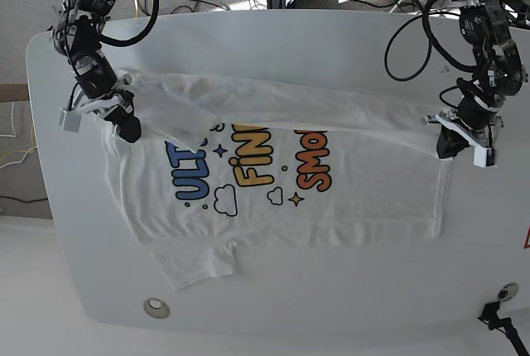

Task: Fold the T-shirt properly
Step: 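Lift and fold the grasped edge over the shirt body with both grippers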

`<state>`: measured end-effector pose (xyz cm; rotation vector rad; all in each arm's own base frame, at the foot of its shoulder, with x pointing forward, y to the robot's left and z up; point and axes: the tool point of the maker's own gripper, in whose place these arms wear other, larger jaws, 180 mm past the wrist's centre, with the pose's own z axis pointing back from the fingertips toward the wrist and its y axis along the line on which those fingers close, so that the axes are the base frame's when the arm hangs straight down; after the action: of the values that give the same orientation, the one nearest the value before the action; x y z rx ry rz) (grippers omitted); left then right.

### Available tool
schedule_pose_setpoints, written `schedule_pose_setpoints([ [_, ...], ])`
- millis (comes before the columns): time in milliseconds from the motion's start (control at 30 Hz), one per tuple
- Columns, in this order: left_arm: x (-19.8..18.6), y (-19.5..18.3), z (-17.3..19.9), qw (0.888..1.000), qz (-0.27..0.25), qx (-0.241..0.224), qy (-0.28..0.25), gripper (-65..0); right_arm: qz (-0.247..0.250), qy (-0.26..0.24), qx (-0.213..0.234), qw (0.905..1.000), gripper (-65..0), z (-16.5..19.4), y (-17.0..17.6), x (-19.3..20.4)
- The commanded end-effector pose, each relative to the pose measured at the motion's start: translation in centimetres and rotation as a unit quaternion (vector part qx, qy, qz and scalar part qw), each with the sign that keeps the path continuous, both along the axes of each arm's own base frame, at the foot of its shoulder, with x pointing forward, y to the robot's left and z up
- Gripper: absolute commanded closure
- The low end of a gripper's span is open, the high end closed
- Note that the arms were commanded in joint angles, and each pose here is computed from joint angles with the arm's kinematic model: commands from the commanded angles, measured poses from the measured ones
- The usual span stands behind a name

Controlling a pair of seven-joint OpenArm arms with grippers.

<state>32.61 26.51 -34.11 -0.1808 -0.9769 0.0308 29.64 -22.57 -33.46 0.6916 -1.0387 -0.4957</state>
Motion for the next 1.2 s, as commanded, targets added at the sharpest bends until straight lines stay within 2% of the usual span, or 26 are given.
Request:
schedule_pose_setpoints([
  [0,1.1,0.7,1.0,1.000,0.007,0.000,-0.020,0.0,-0.009,-0.027,-0.002,0.9996,0.0,1.3,-1.2,1.4],
  [167,2.4,1.4,0.0,1.000,0.020,-0.020,-0.010,0.0,-0.017,-0.033,0.018,0.9992,0.0,1.2,-1.5,3.4],
  [333,3.2,1.7,-0.7,0.999,0.029,-0.036,-0.003,0.0,0.004,-0.033,0.011,0.9994,0.0,1.3,-0.2,5.2],
  [567,4.3,2.0,-1.3,0.998,0.038,-0.052,0.004,0.0,-0.003,-0.027,0.033,0.9991,0.0,0.6,-0.3,6.8],
  [833,5.6,2.6,-1.2,0.999,0.033,-0.007,0.015,0.0,-0.001,-0.022,-0.005,0.9997,-1.1,0.9,-0.6,8.2],
  [867,6.1,2.1,-1.0,1.000,0.024,0.001,0.015,-5.7,0.000,-0.014,-0.014,0.9998,-11.6,0.5,-0.7,8.3],
  [967,7.1,2.3,-0.8,0.999,0.021,0.025,0.022,-44.7,0.004,-0.010,-0.054,0.9985,-41.6,0.8,-1.2,9.4],
  [1000,7.4,2.6,-0.7,0.999,0.022,0.033,0.023,-54.1,0.005,-0.007,-0.066,0.9978,-50.3,0.8,-1.3,9.5],
  [1033,7.7,2.8,-0.5,0.998,0.023,0.044,0.024,-60.6,0.003,-0.006,-0.081,0.9967,-56.2,1.0,-2.1,9.4],
  [1067,8.0,3.0,-0.1,0.998,0.023,0.053,0.022,-62.6,0.005,-0.009,-0.092,0.9957,-58.0,1.4,-2.5,9.5],
  [1167,8.4,4.4,1.2,0.996,0.028,0.084,0.010,-62.6,0.028,-0.012,-0.136,0.9902,-58.0,2.4,-2.9,9.0],
])
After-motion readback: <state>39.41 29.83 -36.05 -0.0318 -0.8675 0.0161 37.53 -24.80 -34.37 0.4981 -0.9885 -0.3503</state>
